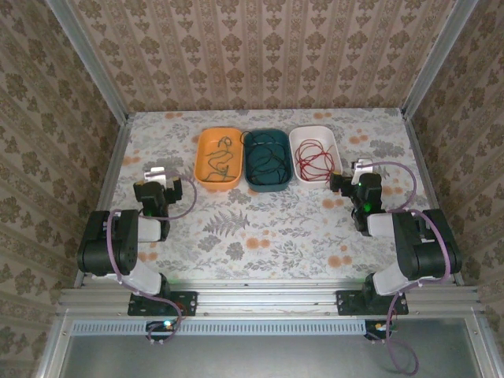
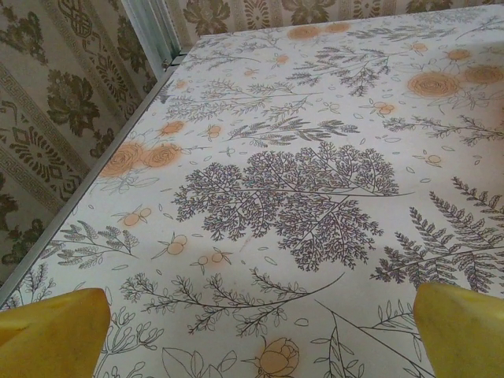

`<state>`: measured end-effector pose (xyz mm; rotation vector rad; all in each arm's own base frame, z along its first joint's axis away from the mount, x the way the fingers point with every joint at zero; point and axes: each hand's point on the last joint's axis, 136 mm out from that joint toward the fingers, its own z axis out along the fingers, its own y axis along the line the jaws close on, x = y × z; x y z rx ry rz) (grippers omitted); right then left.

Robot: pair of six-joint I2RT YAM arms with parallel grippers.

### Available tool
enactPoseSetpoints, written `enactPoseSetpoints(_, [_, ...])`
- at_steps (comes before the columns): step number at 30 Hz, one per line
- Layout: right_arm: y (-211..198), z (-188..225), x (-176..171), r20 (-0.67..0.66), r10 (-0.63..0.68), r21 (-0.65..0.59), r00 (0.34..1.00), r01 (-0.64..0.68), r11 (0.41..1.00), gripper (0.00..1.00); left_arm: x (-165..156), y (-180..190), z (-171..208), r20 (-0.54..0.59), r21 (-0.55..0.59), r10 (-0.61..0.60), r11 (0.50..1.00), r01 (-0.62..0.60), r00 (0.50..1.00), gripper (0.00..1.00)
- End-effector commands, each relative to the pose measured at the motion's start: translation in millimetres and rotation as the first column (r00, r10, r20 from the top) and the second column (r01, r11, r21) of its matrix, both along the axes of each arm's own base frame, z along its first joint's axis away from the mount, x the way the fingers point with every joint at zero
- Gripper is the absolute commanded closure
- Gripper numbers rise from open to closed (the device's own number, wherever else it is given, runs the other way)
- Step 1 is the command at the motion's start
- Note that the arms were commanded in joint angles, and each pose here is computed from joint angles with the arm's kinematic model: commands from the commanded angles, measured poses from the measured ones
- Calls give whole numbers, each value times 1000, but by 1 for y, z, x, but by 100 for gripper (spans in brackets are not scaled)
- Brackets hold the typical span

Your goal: Untangle the cables

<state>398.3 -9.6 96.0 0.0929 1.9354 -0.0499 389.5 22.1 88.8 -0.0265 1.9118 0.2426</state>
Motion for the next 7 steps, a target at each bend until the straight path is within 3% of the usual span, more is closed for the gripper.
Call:
enactPoseSetpoints(1, [0, -1, 5, -6, 14, 4, 1000, -14, 1000, 0, 6, -4, 11, 43, -15, -16, 1000, 17, 999, 0])
enactPoseSetpoints(7, [1, 2, 2, 10, 21, 8, 1000, -21, 1000, 0, 6, -4, 11, 42, -14, -15, 1000, 16, 999, 0])
